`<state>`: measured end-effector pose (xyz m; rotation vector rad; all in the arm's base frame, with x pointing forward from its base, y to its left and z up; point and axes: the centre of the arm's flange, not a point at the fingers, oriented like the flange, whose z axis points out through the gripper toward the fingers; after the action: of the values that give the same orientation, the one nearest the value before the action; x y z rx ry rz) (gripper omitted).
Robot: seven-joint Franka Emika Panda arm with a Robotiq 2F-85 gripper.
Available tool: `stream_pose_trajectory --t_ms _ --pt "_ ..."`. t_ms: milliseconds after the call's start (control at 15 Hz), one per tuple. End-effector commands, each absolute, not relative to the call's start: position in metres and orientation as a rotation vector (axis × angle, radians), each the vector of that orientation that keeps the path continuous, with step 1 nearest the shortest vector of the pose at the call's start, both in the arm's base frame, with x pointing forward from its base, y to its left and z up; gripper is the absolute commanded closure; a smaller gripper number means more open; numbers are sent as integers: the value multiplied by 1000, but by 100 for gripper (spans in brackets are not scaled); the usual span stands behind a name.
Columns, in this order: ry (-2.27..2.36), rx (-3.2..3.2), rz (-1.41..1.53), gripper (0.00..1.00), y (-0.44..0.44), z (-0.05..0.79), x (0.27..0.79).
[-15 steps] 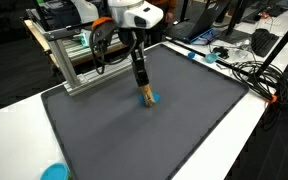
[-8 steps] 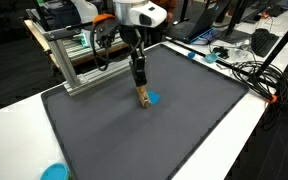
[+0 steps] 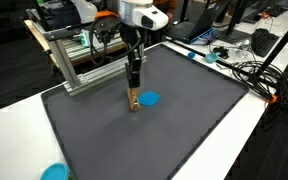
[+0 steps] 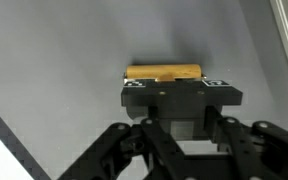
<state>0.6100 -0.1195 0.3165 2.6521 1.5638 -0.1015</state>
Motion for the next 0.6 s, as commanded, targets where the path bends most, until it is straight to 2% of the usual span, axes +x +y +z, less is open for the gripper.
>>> stream_pose_trajectory --t_ms 0,267,533 --pt "1532 2750 -104 79 -133 299 617" --pt "1395 2910 187 79 -139 390 607" --pt "1026 3019 120 79 -146 477 590"
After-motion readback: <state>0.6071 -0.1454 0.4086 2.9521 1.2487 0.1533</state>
